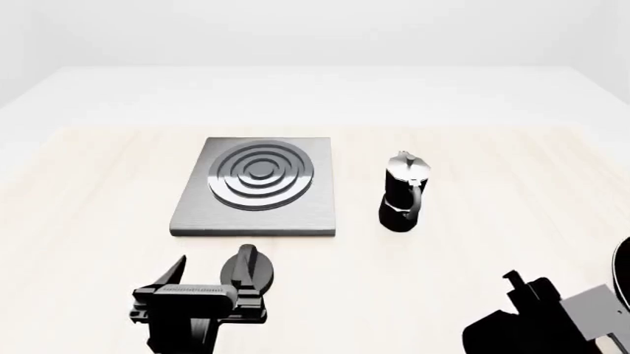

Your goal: Put the frying pan on the stove.

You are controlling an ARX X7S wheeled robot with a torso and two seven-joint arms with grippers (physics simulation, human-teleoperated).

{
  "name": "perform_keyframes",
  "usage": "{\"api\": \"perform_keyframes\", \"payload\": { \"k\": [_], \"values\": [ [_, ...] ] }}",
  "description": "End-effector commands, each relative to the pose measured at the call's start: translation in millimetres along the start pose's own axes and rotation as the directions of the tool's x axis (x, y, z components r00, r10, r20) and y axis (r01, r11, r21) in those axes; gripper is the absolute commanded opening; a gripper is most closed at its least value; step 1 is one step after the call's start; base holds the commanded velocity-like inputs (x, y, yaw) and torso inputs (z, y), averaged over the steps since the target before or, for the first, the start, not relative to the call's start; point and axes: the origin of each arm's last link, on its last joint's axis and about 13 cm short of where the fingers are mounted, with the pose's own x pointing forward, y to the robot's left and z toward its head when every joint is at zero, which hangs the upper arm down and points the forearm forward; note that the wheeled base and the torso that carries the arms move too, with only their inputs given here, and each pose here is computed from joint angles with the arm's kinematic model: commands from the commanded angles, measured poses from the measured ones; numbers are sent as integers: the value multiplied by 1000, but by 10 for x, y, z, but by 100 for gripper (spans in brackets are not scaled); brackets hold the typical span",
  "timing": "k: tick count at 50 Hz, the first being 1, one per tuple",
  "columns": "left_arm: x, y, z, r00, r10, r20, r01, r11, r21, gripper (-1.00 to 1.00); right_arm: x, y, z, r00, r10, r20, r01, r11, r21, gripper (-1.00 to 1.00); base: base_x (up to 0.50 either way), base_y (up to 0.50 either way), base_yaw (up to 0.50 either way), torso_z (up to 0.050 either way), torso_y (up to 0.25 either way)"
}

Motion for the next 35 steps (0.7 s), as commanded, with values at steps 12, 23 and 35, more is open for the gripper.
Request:
{"api": "perform_keyframes", "payload": {
  "k": [12, 23, 35],
  "values": [
    [-2, 7, 6, 1000, 1, 1, -1, 1000, -1, 100, -219, 18, 202, 985, 99, 143, -100, 995, 3, -100, 0, 0, 0, 0, 2],
    [-3, 9, 0, 1000, 2, 0, -2, 1000, -1, 100, -341, 38, 289, 962, 188, 199, -188, 982, -17, -100, 0, 0, 0, 0, 1],
    [-4, 5, 12, 1000, 0, 1, 0, 1000, 0, 100, -458, 32, 335, 945, 255, 205, -257, 966, -17, -100, 0, 0, 0, 0, 2]
  ]
}}
